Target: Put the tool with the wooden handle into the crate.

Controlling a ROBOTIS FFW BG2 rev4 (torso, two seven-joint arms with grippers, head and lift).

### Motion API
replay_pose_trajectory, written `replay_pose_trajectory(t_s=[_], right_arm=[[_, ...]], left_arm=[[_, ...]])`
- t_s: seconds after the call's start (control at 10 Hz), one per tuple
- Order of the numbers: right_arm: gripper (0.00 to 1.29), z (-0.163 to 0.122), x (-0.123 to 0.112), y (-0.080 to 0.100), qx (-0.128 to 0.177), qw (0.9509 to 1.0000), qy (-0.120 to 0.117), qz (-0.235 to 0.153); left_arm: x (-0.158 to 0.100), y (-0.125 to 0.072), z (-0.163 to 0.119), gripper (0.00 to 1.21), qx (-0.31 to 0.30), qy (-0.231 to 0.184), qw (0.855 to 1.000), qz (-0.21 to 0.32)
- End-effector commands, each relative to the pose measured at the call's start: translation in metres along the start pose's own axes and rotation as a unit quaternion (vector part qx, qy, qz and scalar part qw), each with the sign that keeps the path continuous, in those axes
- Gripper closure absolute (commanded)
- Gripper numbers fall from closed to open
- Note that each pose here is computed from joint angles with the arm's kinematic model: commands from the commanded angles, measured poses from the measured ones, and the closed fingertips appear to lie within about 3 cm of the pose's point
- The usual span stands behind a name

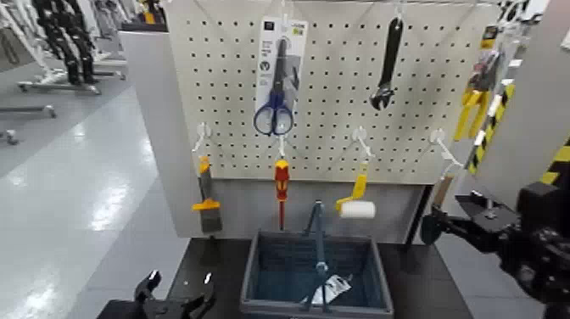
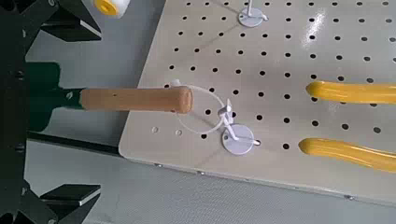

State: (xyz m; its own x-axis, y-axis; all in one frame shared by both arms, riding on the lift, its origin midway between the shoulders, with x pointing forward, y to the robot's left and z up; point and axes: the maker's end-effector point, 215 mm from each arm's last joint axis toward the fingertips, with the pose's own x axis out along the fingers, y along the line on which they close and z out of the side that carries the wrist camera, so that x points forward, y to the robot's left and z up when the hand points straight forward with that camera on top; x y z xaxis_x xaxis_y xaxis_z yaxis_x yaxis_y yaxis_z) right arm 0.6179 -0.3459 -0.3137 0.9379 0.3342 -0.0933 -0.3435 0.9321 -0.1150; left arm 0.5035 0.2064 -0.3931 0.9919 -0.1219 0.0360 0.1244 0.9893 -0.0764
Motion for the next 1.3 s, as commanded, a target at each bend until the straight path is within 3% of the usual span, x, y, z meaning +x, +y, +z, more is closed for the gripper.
replay_pose_trajectory(t_s=[0.1,0.3,0.4,0.7,0.8,1.0,1.3], right_arm=[[0.15,-0.001,0.017,0.004,0.003,0.9997,0.002,0.022],[0.22,-0.002,0.026,0.007,0.006,0.9993,0.004,0.036],[0.34,0.000,0.029,0.009,0.004,0.9992,0.003,0.040],[0.89,0.000,0.034,0.015,0.001,0.9988,0.008,0.049],[1.02,0.001,0.034,0.015,0.001,0.9987,0.008,0.049],[1.14,0.003,0.035,0.018,0.003,0.9986,0.011,0.052],[1.14,0.006,0.033,0.017,0.002,0.9987,0.008,0.051]], left_arm=[[0.001,0.000,0.000,0.11,0.000,0.000,1.000,-0.001],[0.002,-0.002,0.000,0.11,-0.001,-0.001,1.000,-0.003],[0.003,-0.002,0.000,0.11,0.000,-0.001,1.000,-0.003],[0.003,-0.003,-0.002,0.11,-0.001,0.001,1.000,-0.004],[0.002,-0.002,-0.003,0.11,-0.002,0.002,1.000,-0.004],[0.003,-0.003,-0.002,0.11,-0.001,0.001,1.000,-0.005],[0.002,-0.001,-0.001,0.11,-0.001,-0.001,1.000,-0.003]])
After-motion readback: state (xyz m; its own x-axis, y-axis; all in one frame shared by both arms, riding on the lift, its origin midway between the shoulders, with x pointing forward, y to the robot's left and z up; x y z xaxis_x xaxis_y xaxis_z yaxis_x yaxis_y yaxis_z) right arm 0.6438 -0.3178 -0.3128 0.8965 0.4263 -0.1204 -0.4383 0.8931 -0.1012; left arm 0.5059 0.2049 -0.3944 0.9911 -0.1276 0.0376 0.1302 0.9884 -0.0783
